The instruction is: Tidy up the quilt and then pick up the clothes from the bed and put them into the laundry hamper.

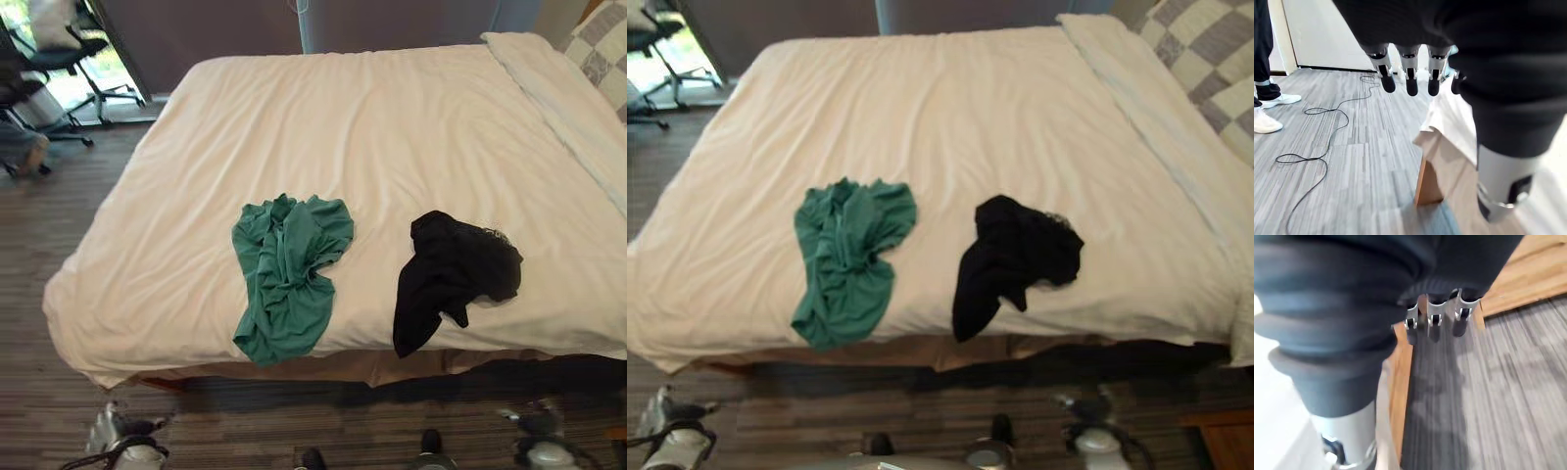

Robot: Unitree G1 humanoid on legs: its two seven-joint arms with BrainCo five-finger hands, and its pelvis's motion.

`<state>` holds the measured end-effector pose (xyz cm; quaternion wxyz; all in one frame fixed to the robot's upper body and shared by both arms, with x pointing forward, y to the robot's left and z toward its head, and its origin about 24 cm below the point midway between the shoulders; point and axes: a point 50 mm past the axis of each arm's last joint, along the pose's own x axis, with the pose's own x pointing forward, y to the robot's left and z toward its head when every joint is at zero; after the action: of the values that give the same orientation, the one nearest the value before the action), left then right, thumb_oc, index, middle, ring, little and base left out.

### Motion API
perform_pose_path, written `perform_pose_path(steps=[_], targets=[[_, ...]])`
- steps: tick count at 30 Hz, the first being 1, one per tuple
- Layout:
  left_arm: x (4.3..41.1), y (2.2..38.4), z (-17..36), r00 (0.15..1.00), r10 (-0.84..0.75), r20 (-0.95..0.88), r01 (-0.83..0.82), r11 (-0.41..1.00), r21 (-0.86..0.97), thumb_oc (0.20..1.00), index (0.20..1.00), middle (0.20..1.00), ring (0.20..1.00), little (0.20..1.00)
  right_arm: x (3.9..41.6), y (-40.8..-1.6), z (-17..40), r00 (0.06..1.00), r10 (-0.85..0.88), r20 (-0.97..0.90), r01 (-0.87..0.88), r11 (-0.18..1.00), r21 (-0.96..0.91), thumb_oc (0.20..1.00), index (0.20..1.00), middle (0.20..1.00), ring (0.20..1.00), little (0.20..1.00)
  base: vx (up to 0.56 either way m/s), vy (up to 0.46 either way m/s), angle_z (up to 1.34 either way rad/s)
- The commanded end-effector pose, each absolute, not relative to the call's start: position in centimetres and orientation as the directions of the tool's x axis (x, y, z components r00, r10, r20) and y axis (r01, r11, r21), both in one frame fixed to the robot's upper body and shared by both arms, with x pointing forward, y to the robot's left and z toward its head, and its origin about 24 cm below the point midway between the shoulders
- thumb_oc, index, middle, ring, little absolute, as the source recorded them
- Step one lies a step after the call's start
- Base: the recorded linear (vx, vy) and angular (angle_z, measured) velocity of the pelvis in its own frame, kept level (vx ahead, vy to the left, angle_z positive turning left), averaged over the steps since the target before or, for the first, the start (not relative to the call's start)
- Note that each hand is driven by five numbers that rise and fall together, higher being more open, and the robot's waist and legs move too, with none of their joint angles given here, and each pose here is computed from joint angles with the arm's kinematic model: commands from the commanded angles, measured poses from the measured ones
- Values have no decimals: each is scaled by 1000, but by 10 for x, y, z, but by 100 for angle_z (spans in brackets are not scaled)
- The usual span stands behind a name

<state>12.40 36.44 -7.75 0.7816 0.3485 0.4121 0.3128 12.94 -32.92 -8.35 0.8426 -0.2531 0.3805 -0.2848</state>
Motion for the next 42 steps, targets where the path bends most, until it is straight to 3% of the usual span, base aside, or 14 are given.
perform_pose_path(steps=[1,2,8,12,14,15,21,31,35,37,42], targets=[[173,399,-4,560,827,-50,-475,370,799,1000,1000,1000,1000,1000,159,-354,-37,639,-729,-245,411,593,-692,1000,1000,1000,1000,1000,23,-33,1],[185,403,22,588,806,60,-549,344,761,1000,1000,1000,1000,1000,166,-368,-12,681,-722,-124,401,509,-762,1000,1000,1000,1000,1000,12,-28,5],[213,388,74,667,699,257,-667,406,625,1000,1000,1000,1000,1000,185,-380,39,744,-662,90,405,339,-849,1000,1000,1000,1000,1000,4,-30,5],[246,362,80,809,548,215,-518,490,701,1000,1000,1000,1000,1000,224,-369,79,824,-526,209,401,283,-871,1000,1000,1000,1000,1000,-19,-32,1],[255,354,80,832,514,208,-490,505,711,1000,1000,1000,1000,1000,234,-363,87,838,-494,231,404,278,-871,1000,1000,1000,1000,1000,-38,-31,-1],[268,340,71,865,477,155,-423,528,736,1000,1000,1000,1000,1000,252,-347,99,868,-416,270,408,288,-867,1000,1000,1000,1000,1000,-38,-34,0],[304,312,69,915,383,123,-308,470,827,1000,1000,1000,1000,1000,279,-303,126,890,-244,384,451,360,-817,1000,1000,1000,1000,1000,-61,-37,-13],[339,267,90,963,203,175,-244,394,886,1000,1000,1000,1000,1000,273,-260,112,922,-109,371,374,497,-783,1000,1000,1000,1000,1000,-33,-13,-23],[345,265,82,967,219,130,-204,363,909,1000,1000,1000,1000,1000,271,-257,106,932,-101,348,348,512,-785,1000,1000,1000,1000,1000,-39,7,-10],[341,265,51,962,272,-12,-87,347,934,1000,1000,1000,1000,1000,269,-257,101,938,-105,331,337,506,-794,1000,1000,1000,1000,1000,-28,9,-8],[322,276,12,914,366,-173,39,346,937,1000,1000,1000,1000,1000,264,-262,90,947,-133,292,318,502,-804,1000,1000,1000,1000,1000,-8,-18,-9]])
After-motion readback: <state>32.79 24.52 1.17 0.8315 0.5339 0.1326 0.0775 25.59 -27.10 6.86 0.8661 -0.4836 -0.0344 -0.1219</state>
